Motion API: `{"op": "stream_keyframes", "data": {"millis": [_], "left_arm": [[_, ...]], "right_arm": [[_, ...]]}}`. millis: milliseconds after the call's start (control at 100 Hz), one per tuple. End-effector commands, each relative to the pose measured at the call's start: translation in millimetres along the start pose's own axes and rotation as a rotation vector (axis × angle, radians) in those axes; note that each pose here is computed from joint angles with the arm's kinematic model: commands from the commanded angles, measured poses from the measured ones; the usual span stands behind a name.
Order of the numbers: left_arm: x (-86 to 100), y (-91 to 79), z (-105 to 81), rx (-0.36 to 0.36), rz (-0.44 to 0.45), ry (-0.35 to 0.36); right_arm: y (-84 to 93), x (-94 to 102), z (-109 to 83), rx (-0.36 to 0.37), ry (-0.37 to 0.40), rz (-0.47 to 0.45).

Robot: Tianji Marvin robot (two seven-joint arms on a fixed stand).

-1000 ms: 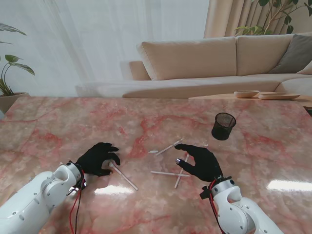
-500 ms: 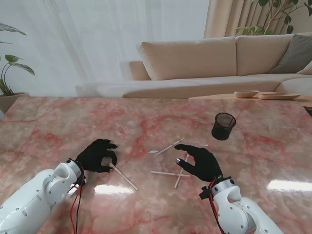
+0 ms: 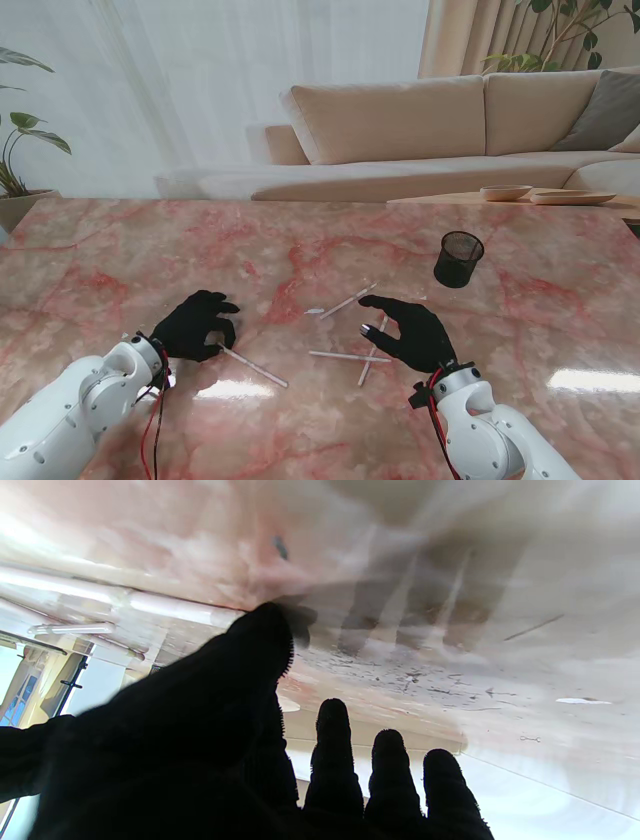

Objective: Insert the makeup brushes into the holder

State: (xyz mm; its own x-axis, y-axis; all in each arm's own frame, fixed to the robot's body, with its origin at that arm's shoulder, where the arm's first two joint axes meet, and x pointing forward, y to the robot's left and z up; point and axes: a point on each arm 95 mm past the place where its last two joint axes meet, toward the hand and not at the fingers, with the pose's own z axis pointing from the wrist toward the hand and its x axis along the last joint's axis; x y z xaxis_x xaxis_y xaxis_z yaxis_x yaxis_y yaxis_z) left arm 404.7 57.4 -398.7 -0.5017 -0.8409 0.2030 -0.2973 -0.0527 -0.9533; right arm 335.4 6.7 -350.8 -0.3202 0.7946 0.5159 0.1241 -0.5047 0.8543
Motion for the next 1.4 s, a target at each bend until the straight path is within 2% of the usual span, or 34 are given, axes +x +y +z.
{"op": "stream_keyframes", "data": {"millis": [0,240,610,720,770,870,980,1280,1390], "left_arm": [[1.0,22.8,-5.0,-0.041,-0.016,-0.016],[0.2,39.7,-5.3,-0.021,-0.014,-0.054],[3.3,49.9,-8.9,-0.029,-0.018,-0.075],[5.7,49.3,-9.5,-0.048,0.000,-0.066],[6.9,47.3,-10.6,-0.083,0.015,-0.059],[5.6,41.6,-14.5,-0.159,0.105,-0.041],[6.7,40.0,-16.9,-0.203,0.122,-0.040],[7.5,41.0,-20.3,-0.246,0.184,-0.049],[5.8,41.4,-20.4,-0.219,0.179,-0.053]], "right_arm": [[-5.3,-0.1,-2.6,0.021,-0.009,0.010],[-5.4,0.6,-1.6,0.021,-0.004,0.015],[-5.7,0.6,-2.0,0.016,-0.005,0.024],[-4.6,0.4,-2.0,0.011,-0.002,0.024],[-4.1,0.3,-2.1,0.008,-0.001,0.024],[-3.2,-0.3,-2.6,0.003,-0.002,0.025],[-2.5,-0.8,-3.4,-0.001,-0.002,0.025],[-1.7,-1.2,-3.9,-0.003,0.005,0.031],[-1.4,-1.3,-4.2,-0.002,0.007,0.033]]}}
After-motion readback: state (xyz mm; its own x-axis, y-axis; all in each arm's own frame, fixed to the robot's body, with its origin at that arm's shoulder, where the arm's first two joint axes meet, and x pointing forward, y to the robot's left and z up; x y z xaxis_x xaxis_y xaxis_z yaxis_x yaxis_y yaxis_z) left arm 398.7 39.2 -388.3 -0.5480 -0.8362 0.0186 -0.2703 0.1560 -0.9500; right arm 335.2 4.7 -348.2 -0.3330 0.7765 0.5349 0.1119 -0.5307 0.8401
